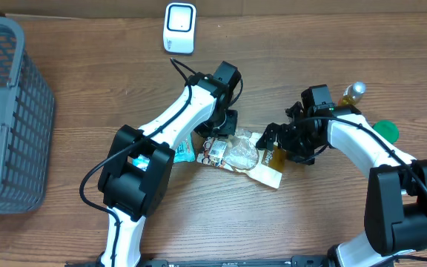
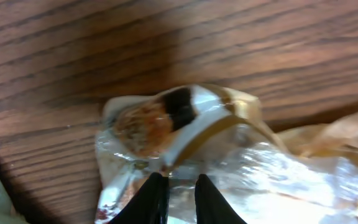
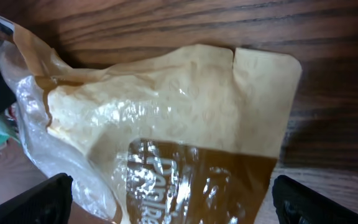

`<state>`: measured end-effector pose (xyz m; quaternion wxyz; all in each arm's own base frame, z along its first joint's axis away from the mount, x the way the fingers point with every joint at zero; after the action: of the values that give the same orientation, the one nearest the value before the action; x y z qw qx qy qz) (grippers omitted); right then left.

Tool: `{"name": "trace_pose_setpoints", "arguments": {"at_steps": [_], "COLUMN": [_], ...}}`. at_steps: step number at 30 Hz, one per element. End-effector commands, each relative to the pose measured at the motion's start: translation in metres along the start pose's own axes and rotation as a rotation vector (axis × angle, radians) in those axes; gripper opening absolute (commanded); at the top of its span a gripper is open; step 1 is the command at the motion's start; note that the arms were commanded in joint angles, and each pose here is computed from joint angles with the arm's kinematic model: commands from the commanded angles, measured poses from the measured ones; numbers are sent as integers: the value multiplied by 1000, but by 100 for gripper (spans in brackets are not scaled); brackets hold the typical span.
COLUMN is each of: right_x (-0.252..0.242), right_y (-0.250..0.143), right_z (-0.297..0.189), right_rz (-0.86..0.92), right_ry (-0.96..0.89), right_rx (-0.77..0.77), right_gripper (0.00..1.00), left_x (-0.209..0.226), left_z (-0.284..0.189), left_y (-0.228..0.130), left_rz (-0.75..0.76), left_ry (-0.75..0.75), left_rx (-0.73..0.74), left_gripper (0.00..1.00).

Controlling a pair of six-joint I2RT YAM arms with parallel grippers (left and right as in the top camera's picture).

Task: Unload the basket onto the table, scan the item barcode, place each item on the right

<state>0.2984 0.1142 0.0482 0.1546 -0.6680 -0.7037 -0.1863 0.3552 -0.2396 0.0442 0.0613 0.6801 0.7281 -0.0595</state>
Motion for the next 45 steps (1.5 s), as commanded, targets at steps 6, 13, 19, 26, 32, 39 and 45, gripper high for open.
{"name": "trace_pose_setpoints", "arguments": {"at_steps": [6, 13, 19, 26, 32, 39, 45], "right_x": [9, 9, 19, 23, 28, 34, 43], "right_y": [-4, -11, -10, -6, -1, 4, 7], "right_z": [10, 22, 30, 31, 29, 26, 21], "right_rz": [30, 121, 117, 83, 58, 30, 1], "right_ry": [105, 153, 272, 313, 347, 378, 439], "right_rx": [-6, -14, -56, -91, -110, -135, -145], "right_gripper": [100, 100, 100, 85, 66, 67, 60], "left_x": [16, 18, 17, 17, 17, 17, 17], "left_z": [13, 14, 14, 14, 14, 14, 14], "left_y": [-6, -8, -7, -7, -7, -7, -7], "left_rz": [-39, -41, -40, -40, -40, -40, -40], "left_ry": [56, 62, 60, 60, 59, 58, 58], "left_rx": [-7, 1, -1, -1, -2, -3, -4], "left_gripper": [22, 22, 22, 23, 23, 23, 23]}}
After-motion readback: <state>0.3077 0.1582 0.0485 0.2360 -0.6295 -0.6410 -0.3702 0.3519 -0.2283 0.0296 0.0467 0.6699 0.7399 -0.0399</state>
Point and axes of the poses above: each gripper's point midway between its finger pads, its own z axis out along the fingers, its own x axis along the line the jaws close on, y = z × x, the point moved 2 cm from there along -z, back along the fingers, and after that the axes turned 13 degrees about -z, right-handed, at the moved point
